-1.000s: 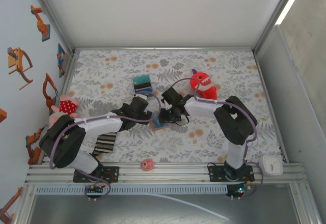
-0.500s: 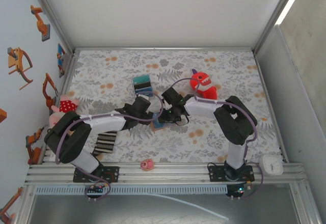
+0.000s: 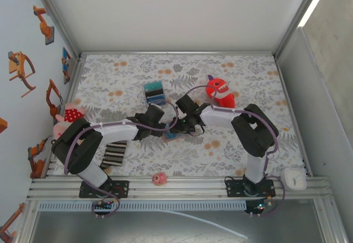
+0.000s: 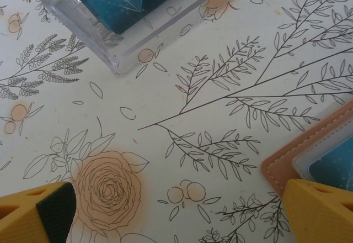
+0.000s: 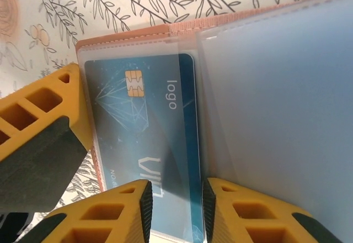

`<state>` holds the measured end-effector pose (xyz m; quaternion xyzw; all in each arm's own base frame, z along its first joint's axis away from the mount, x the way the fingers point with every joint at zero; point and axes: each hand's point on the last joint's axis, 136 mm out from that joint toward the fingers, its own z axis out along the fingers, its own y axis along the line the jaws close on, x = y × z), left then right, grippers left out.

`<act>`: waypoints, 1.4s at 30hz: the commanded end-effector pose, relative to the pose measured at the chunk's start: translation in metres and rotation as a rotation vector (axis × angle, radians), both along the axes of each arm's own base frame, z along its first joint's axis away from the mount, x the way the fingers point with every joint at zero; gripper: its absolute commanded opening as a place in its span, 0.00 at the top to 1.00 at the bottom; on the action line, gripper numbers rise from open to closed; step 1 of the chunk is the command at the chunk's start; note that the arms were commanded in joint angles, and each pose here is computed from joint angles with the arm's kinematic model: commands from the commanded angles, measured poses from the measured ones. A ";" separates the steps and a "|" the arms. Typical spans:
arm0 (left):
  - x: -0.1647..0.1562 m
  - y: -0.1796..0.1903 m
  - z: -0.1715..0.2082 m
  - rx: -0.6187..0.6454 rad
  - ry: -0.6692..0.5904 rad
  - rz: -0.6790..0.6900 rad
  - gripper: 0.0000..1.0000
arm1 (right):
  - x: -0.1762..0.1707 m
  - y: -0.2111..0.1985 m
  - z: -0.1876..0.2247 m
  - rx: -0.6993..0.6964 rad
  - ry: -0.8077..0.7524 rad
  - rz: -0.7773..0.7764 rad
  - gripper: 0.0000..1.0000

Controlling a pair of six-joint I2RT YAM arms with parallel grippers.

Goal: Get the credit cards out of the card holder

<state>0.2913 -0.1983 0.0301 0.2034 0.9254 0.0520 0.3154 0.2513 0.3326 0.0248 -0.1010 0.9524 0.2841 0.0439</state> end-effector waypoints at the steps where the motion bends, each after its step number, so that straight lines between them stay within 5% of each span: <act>1: -0.005 0.000 -0.002 0.044 0.028 -0.011 0.03 | -0.002 0.005 0.002 0.092 0.046 -0.029 0.70; 22: -0.005 0.003 -0.003 0.111 0.037 -0.014 0.03 | 0.010 0.005 0.024 0.327 0.056 -0.089 0.88; 31: -0.005 0.004 -0.004 0.122 0.042 -0.012 0.03 | 0.012 0.002 0.023 0.340 0.052 -0.096 1.00; 42: -0.004 0.010 -0.005 0.149 0.033 -0.002 0.03 | 0.019 -0.013 0.022 0.258 -0.005 -0.099 1.00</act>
